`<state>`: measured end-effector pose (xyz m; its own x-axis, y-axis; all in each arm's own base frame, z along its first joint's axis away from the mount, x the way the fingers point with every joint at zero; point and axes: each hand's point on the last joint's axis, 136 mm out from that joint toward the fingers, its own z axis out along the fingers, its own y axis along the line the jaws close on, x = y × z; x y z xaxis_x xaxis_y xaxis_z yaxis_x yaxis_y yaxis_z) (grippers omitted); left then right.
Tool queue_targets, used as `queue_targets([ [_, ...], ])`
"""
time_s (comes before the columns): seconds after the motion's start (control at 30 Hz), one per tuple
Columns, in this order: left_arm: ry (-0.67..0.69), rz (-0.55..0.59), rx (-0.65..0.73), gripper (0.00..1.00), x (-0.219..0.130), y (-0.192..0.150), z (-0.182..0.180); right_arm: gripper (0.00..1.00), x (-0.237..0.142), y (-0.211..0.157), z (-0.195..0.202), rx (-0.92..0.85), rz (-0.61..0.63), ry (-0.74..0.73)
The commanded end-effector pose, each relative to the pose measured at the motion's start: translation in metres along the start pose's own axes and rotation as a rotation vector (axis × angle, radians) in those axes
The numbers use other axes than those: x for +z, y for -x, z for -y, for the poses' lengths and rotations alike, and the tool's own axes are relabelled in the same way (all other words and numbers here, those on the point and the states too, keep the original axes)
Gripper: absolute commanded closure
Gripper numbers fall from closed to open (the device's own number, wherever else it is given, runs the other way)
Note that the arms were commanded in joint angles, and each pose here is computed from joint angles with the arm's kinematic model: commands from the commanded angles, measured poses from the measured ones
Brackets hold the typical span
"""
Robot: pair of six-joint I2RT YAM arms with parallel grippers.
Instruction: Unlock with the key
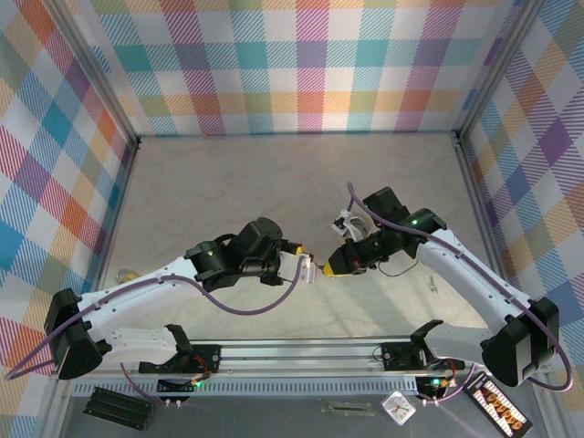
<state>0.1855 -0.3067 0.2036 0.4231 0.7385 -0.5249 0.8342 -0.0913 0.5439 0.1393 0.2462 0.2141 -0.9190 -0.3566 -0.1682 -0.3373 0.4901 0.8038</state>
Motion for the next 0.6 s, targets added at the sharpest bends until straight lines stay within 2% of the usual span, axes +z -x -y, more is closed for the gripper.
queue_targets([
  [0.0, 0.021, 0.086, 0.028, 1.0, -0.011, 0.022, -0.005, 1.0, 0.004, -0.004, 0.001, -0.013, -0.019, 0.015],
  [0.33, -0.014, 0.05, 0.089, 1.0, 0.0, 0.023, 0.006, 1.0, 0.006, -0.005, -0.003, -0.022, -0.051, 0.052],
  [0.57, -0.024, 0.08, 0.104, 1.0, 0.002, 0.035, 0.008, 1.0, 0.01, -0.004, -0.001, -0.031, -0.07, 0.039],
])
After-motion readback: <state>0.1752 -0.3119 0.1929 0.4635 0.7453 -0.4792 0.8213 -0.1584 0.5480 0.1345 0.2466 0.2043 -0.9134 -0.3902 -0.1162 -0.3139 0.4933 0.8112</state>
